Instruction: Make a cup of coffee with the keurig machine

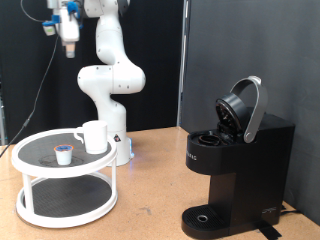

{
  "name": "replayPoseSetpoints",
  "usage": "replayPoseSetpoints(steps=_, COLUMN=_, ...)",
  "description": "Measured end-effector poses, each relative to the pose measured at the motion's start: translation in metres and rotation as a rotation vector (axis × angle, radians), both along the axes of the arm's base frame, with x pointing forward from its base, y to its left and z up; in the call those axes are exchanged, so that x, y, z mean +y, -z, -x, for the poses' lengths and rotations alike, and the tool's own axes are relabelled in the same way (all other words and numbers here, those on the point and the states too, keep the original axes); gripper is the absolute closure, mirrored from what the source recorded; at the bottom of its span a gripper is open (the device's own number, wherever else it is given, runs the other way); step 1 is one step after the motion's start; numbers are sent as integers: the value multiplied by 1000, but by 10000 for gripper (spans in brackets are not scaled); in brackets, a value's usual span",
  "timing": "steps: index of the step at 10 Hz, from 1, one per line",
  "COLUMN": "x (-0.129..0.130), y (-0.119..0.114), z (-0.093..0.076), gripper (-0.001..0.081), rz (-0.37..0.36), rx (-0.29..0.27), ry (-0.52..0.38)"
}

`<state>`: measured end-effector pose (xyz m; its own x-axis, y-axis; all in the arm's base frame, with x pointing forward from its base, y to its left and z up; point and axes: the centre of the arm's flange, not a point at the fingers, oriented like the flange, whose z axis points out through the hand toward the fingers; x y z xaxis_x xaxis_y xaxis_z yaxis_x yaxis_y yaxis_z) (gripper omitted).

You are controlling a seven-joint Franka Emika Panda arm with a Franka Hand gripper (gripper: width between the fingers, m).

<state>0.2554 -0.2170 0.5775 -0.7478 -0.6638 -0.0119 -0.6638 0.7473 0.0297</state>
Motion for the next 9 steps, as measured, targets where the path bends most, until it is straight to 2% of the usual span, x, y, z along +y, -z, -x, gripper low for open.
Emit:
replayPoseSetpoints(steps=2, x=-5, y=1, z=-1, gripper=72, rz=-5, rx=4, ry=0)
replayPoseSetpoints(steps=4, x=-8, y=7, z=-1, gripper=72, rz=-15, rx=-6, ry=-49)
replayPoseSetpoints(steps=5, x=-10, y=16, z=-2, gripper=72, rz=-6, rx=10, ry=-52)
replayPoseSetpoints(steps=7, x=-12, y=43, z=-17, gripper=72, rz=21, rx=28, ry=-27)
replayPoseSetpoints(steps=9, x=-14, y=72, z=-35, gripper=72, rz=47, rx=4, ry=18)
